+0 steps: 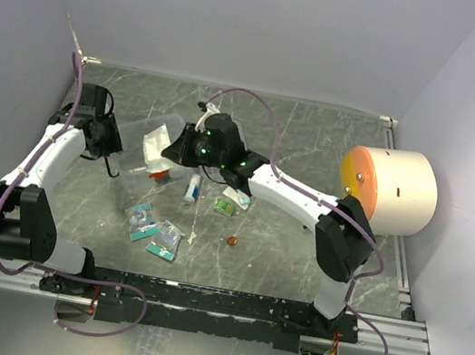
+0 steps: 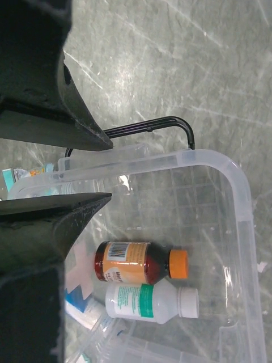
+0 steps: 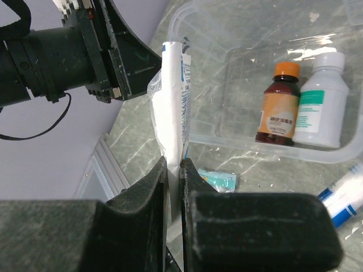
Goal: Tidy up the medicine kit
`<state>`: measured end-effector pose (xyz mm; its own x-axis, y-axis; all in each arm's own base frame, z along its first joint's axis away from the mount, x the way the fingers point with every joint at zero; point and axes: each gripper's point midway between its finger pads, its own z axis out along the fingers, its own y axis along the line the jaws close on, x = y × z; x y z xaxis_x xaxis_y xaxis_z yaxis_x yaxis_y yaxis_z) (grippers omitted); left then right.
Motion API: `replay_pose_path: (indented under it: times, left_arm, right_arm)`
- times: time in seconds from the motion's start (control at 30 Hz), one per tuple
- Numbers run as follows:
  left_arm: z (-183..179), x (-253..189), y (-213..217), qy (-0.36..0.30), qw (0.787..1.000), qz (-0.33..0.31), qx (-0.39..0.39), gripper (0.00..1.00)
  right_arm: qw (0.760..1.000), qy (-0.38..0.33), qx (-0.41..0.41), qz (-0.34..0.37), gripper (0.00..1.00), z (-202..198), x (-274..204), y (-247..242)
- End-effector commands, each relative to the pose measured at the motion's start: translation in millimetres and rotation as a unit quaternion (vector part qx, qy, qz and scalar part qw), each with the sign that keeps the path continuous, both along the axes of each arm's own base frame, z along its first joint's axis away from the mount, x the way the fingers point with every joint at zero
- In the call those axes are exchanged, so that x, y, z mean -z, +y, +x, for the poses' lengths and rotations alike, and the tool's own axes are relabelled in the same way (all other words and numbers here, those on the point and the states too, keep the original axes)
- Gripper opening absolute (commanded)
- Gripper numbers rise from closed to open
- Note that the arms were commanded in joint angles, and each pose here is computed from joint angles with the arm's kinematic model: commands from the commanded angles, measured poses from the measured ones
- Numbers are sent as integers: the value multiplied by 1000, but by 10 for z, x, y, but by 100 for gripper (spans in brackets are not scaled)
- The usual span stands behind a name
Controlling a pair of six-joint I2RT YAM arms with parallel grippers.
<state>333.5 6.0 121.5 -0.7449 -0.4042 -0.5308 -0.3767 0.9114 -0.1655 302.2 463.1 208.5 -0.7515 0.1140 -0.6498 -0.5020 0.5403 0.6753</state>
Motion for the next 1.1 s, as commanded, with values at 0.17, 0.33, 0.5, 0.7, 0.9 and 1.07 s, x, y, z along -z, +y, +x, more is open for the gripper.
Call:
replay_pose_path:
  times: [0.17,0.33,0.5,0.7,0.9,1.07]
  left_arm:
    - [106,-43,-406,-32,994,-64,84,43]
    - [95,-59,-338,-36,996,-48,67,44]
    - [51,-143,-185,-40,999,-16,33,52]
    - [49,-217,-211,-60,997,-26,29,57]
    - [28,-305,-190,-83,996,-25,16,57]
    - [25,-376,-175,-96,995,-24,15,56]
  right_arm:
    - [999,8,-3,-45,0,75,147,225]
    - [997,19,1,-79,0,146,344,324]
    - [994,20,2,-108,0,256,534,408]
    - [990,23,-17,-139,1,289,799,537]
    - [988,18,-27,-149,3,315,933,649]
    - [985,20,-45,-163,6,339,1036,737]
